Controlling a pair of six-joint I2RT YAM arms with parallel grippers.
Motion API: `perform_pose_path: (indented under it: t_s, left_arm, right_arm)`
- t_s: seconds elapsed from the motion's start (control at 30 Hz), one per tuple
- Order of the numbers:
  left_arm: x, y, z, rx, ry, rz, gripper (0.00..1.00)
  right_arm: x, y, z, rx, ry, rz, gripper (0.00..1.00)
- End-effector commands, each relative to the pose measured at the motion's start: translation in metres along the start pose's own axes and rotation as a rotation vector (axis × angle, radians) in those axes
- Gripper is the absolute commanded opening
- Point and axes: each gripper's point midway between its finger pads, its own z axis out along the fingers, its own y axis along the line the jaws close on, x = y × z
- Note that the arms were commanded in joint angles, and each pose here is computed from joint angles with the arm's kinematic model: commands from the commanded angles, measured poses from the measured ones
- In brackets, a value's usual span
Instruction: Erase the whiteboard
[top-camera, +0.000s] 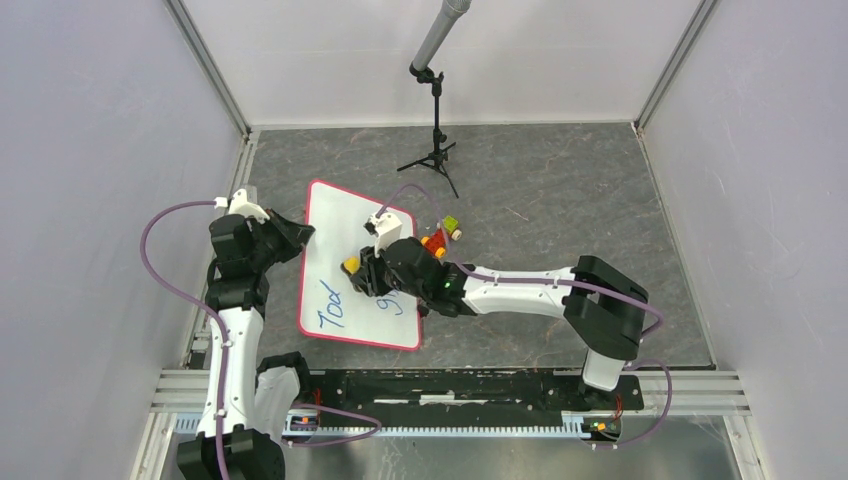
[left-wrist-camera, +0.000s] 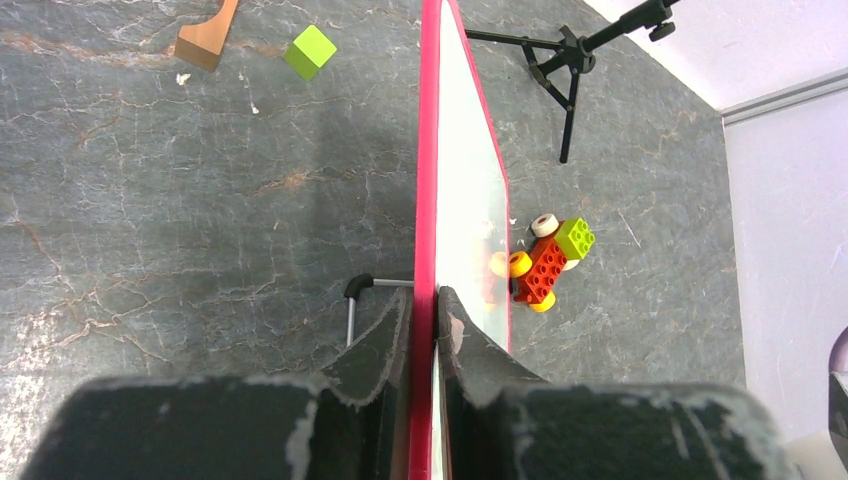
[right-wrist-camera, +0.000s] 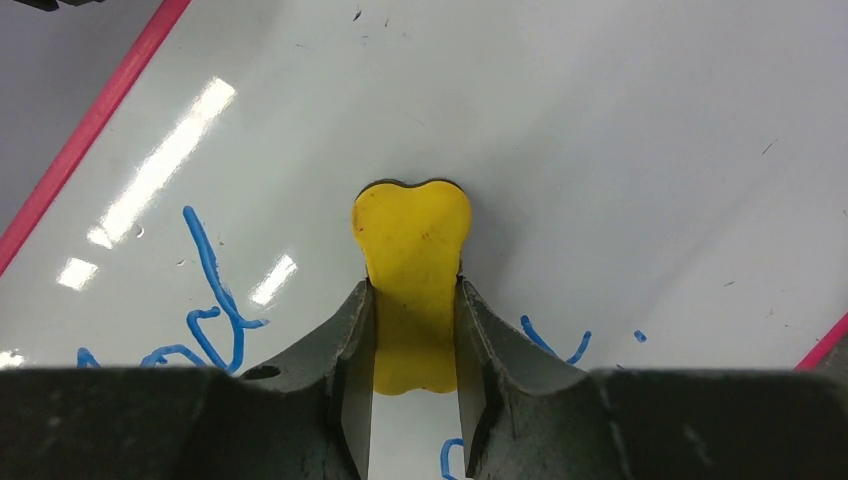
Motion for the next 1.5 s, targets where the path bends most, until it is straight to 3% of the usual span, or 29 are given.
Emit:
perform_pose_path:
  t_s: [0.0,0.23,0.43,0.87,1.03,1.47]
  left_arm:
    - [0.000,-0.015,0.000,0.066,0.009,-0.003,0.02]
    - [-0.001,-0.016,-0.001,0.068,0.006,-0.001,0.02]
    - [-0.001,-0.016,-0.001,0.069,0.003,0.000,0.02]
    - [0.000,-0.017,-0.002,0.071,0.004,0.001,0.02]
    - [0.000,-0.016,-0.001,0.071,0.009,-0.002,0.02]
    - [0.000,-0.016,-0.001,0.071,0.007,-0.002,0.02]
  right_arm:
    - [0.028,0.017,0.006,0.012,0.114,-0.083,0.27]
    - [0.010,0.087,0.007,-0.103,0.081,-0.151,0.27]
    - [0.012,0.107,0.007,-0.145,0.081,-0.172,0.27]
    - [0.043,0.020,0.002,-0.023,0.133,-0.093,0.27]
    - [0.041,0.010,-0.003,0.021,0.132,-0.106,0.27]
    - [0.027,0.130,-0.010,-0.193,0.096,-0.215,0.27]
